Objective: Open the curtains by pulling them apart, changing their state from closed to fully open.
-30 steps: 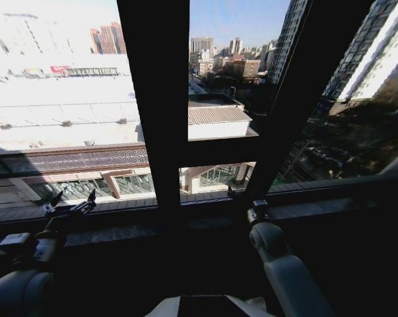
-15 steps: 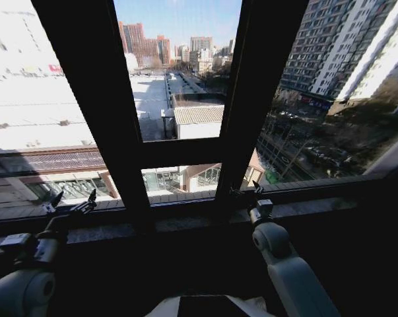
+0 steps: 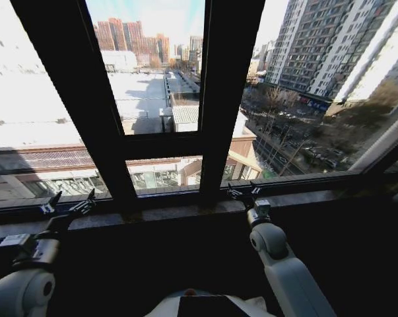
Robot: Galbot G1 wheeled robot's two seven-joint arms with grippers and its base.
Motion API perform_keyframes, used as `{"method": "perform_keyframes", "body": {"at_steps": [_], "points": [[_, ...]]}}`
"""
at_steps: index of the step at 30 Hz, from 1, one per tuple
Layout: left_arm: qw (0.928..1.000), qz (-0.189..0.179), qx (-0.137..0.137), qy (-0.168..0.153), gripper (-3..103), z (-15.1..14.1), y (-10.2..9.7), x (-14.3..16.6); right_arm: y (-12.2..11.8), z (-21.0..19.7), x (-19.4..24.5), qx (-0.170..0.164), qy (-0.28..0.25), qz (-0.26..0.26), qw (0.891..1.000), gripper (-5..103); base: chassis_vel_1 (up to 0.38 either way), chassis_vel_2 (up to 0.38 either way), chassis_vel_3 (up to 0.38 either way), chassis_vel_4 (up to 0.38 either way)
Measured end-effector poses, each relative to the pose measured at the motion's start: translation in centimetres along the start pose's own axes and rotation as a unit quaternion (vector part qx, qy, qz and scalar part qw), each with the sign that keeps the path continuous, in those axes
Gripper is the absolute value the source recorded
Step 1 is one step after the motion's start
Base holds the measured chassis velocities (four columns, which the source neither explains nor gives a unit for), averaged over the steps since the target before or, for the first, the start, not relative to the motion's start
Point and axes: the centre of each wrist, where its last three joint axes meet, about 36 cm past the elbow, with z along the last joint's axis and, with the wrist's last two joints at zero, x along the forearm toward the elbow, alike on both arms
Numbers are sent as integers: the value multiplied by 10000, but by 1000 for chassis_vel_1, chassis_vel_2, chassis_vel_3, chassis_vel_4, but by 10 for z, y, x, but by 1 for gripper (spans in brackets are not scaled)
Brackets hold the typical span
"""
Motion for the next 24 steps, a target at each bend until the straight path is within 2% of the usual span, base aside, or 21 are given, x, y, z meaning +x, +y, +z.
{"method": "perform_keyframes", "body": {"at_steps": [11, 24], "points": [[10000, -10, -9, -55, 100, 2, 1, 0, 0, 0, 1, -11, -5, 30, 10000, 100, 113, -396, -127, 413], [9999, -57, -39, -110, 100, 6, 5, 0, 8, 2, 2, 52, 0, -17, 10000, 100, 59, -320, -63, 332]]}}
